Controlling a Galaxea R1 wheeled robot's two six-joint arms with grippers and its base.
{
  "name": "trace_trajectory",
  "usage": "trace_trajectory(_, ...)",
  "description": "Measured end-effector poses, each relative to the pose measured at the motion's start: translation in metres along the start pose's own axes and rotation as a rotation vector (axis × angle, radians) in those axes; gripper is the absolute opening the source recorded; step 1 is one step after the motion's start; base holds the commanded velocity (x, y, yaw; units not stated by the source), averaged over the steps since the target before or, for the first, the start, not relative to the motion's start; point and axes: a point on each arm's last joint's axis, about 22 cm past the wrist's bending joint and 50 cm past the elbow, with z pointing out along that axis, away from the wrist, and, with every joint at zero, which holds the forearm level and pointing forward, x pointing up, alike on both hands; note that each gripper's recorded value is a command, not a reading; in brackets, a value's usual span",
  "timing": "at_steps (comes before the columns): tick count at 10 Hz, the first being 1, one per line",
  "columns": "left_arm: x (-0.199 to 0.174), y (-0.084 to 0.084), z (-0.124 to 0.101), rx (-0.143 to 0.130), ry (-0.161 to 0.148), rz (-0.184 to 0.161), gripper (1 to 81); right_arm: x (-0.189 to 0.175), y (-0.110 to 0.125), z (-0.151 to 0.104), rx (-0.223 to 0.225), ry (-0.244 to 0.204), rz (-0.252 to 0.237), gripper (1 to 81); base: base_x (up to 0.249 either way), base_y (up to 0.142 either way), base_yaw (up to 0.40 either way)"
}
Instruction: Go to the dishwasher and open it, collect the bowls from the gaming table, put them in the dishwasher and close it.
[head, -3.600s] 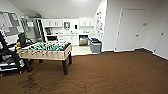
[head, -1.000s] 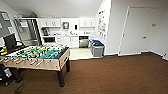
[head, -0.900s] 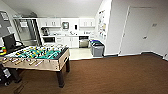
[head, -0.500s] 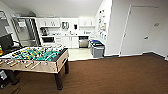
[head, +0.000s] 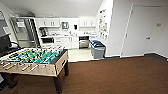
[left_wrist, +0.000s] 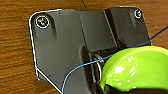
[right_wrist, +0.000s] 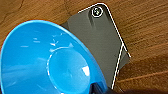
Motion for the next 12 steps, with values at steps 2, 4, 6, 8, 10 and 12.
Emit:
trace_trajectory(2,-0.003,0.0004,0.0001,0.0,-0.003,-0.001,1.0,-0.0035,-0.0001,-0.0002,0.0,-0.004,0.0,1.0,0.202,0.0,0.0)
trace_trajectory(4,-0.0009,0.0003,0.0001,0.0,-0.001,0.0,1.0,-0.0042,-0.0005,-0.0001,0.001,-0.004,0.001,1.0,0.212,0.0,0.0)
trace_trajectory(6,-0.0009,0.0011,0.0003,-0.002,-0.001,0.0,1.0,-0.0039,0.0018,-0.0009,-0.002,-0.005,0.001,1.0,0.215,0.0,0.0)
trace_trajectory(8,0.0015,0.0011,0.0003,-0.001,0.001,0.0,1.0,-0.0041,0.0024,-0.001,-0.003,-0.005,0.001,1.0,0.22,0.0,0.0)
trace_trajectory(10,-0.0038,0.0009,0.0002,-0.001,-0.002,-0.001,1.0,-0.0065,0.0018,-0.001,-0.001,-0.006,0.001,1.0,0.252,0.0,0.0)
trace_trajectory(12,0.0034,0.0011,0.0003,-0.001,0.003,0.002,1.0,0.0003,0.0009,-0.0003,-0.001,0.001,-0.001,1.0,0.253,-0.032,0.0)
